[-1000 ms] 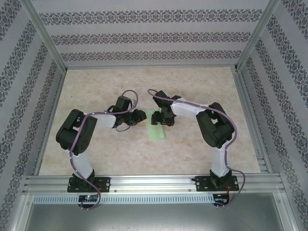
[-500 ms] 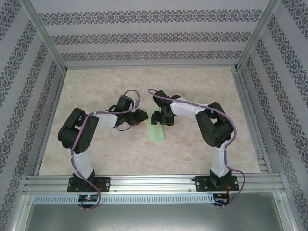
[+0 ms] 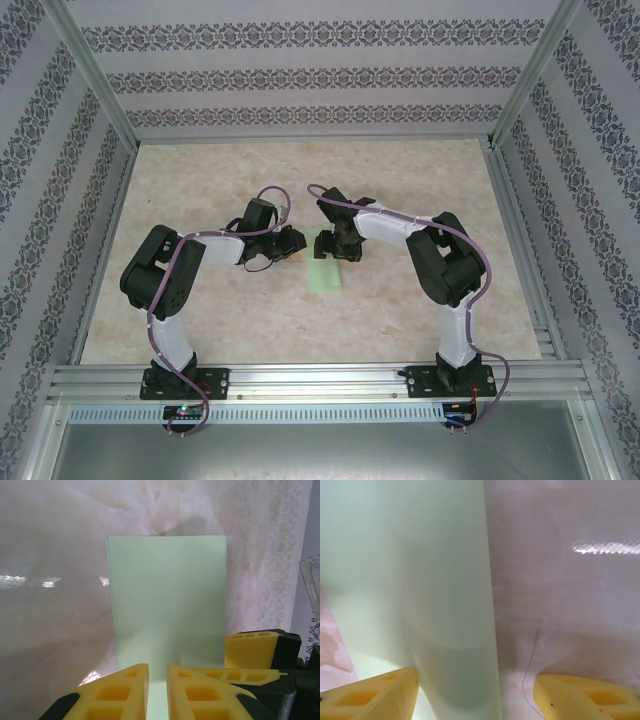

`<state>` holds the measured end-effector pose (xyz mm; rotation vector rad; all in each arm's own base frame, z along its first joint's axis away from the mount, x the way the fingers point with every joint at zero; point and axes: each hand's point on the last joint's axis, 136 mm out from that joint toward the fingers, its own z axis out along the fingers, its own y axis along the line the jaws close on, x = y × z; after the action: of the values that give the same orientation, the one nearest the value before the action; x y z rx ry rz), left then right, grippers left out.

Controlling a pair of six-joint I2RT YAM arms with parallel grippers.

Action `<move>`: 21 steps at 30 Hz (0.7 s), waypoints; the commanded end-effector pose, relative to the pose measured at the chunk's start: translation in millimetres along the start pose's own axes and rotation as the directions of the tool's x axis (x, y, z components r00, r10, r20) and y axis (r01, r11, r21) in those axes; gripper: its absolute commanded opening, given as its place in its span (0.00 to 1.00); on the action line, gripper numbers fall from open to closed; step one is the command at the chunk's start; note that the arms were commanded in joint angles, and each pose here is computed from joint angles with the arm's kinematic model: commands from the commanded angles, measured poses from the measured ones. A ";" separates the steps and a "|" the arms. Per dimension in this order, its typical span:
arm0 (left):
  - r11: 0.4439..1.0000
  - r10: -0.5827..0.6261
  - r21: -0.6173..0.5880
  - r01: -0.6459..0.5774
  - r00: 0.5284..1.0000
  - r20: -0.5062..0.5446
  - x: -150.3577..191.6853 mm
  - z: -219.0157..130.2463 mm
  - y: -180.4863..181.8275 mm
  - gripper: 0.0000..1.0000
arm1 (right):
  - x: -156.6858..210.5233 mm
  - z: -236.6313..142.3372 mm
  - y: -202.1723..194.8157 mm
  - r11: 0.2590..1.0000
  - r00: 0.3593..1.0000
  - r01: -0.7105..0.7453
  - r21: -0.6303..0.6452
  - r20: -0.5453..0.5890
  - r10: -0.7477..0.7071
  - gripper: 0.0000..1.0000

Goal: Fold a paper plane with a square sheet of paper (pick it up from the middle)
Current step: Hold the square sheet of paper at the center of the table.

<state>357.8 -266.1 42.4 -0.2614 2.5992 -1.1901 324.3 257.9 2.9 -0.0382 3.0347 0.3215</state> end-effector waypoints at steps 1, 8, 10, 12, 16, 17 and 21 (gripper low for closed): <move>0.999 0.036 0.040 -0.036 0.999 0.005 -3.4 7.0 -16.0 0.16 | 46.8 78.2 -42.2 0.992 0.986 -0.003 0.130 -0.165 0.024 0.67; 0.999 0.046 0.019 -0.045 0.998 -0.035 2.4 15.7 -14.8 0.14 | 48.0 80.6 -40.2 0.992 0.985 0.007 0.128 -0.171 0.015 0.68; 0.999 0.040 0.008 -0.040 0.998 -0.044 3.7 17.4 -11.7 0.13 | 48.7 81.3 -40.0 0.992 0.985 0.009 0.128 -0.174 0.013 0.68; 0.999 0.033 -0.002 -0.033 0.998 -0.054 5.7 19.5 -8.3 0.12 | 49.0 81.8 -40.1 0.992 0.984 0.010 0.129 -0.175 0.013 0.68; 1.000 0.022 -0.020 -0.024 0.997 -0.071 8.9 23.0 -4.0 0.11 | 50.1 81.6 -40.3 0.991 0.984 0.011 0.130 -0.176 0.012 0.68; 0.999 0.020 -0.027 -0.022 0.997 -0.075 9.5 23.8 -2.6 0.11 | 50.6 81.7 -40.4 0.991 0.984 0.011 0.130 -0.178 0.012 0.68; 0.998 0.004 -0.064 -0.010 0.995 -0.095 14.1 26.3 6.4 0.10 | 51.8 82.6 -40.8 0.991 0.984 0.011 0.133 -0.179 0.013 0.68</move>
<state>356.9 -278.9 22.5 -0.2540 2.6874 -1.1656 323.1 259.3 2.2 -0.0453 3.0436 0.3117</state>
